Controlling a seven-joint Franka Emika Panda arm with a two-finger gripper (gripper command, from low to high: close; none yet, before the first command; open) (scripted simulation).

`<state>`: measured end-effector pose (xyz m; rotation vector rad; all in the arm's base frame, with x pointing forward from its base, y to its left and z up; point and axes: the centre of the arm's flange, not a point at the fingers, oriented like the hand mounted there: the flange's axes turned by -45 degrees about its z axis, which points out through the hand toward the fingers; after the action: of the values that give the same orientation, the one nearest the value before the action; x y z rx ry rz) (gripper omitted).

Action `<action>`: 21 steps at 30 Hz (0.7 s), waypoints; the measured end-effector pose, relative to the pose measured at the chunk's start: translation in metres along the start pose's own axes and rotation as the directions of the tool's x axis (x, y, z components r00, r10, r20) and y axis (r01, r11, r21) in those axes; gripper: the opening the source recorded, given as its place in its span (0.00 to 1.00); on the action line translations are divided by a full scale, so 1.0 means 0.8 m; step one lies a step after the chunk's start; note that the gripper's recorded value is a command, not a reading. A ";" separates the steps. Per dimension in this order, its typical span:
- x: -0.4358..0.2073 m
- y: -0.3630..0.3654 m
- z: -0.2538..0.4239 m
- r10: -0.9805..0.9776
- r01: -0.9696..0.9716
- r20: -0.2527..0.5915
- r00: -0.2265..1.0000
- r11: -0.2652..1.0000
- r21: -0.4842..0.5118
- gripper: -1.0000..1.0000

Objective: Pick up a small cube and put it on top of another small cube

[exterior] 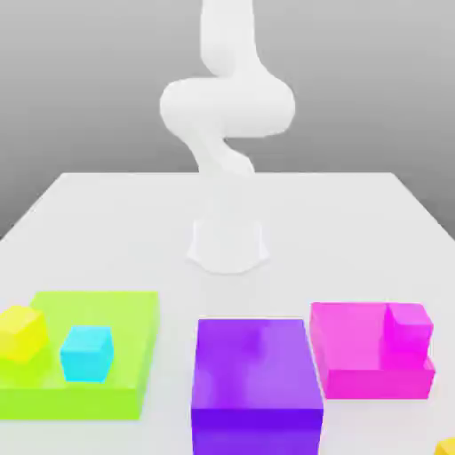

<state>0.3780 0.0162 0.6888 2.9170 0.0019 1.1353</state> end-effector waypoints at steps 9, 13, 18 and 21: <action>0.005 -0.084 0.177 -0.081 0.084 0.202 0.976 0.996 -0.005 0.50; -0.012 -0.124 0.254 -0.118 0.121 0.284 0.952 0.993 0.008 0.50; -0.051 -0.180 0.345 -0.170 0.166 0.380 0.909 0.985 0.043 0.50; -0.082 -0.214 0.395 -0.201 0.189 0.433 0.878 0.979 0.071 0.50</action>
<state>0.5439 0.1840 0.4094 3.0355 0.3018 0.4352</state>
